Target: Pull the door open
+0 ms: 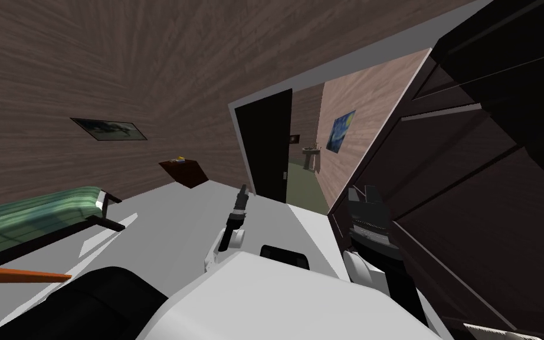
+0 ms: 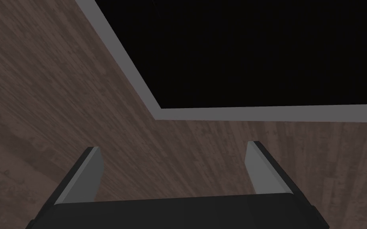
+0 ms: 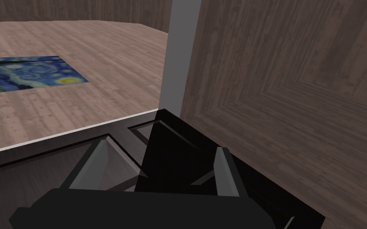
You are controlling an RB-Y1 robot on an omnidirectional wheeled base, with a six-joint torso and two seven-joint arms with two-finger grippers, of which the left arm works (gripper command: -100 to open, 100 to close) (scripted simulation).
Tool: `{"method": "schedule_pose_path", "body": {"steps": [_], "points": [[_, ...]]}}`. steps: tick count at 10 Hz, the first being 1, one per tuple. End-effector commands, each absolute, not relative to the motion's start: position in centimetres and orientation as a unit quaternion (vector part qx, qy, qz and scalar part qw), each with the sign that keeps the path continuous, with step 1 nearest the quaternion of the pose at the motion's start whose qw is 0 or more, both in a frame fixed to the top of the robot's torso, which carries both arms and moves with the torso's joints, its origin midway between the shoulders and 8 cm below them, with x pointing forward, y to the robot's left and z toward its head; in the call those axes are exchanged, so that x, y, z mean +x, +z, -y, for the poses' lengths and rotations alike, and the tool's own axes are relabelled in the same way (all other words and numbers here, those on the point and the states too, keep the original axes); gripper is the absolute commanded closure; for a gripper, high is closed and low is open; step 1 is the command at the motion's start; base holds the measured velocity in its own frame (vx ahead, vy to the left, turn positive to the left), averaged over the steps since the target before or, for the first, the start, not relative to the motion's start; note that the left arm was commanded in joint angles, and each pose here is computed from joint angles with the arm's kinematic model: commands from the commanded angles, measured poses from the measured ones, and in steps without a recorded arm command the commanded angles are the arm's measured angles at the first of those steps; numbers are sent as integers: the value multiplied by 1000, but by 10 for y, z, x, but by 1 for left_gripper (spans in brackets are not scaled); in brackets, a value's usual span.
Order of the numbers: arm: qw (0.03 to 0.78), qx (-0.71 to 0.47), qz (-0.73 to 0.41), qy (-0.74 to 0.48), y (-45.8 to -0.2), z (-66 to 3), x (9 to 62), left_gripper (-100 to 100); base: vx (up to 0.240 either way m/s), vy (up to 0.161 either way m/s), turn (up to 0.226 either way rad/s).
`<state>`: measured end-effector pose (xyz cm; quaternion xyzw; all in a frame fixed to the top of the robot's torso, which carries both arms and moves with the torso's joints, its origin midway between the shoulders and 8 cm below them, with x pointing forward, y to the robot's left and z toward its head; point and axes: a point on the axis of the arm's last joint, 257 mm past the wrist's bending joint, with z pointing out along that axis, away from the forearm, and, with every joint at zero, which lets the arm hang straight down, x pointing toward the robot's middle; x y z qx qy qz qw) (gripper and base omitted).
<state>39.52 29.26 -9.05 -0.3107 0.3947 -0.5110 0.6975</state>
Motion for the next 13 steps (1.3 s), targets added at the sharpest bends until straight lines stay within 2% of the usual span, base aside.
{"method": "schedule_pose_path", "body": {"steps": [1,13], "points": [[690,-318,-400,-514,-104,-294,399,-100,97,-43,-54],[630,-377,-435,-522,-200,-303,420,-100,109,-49,-67]]}}
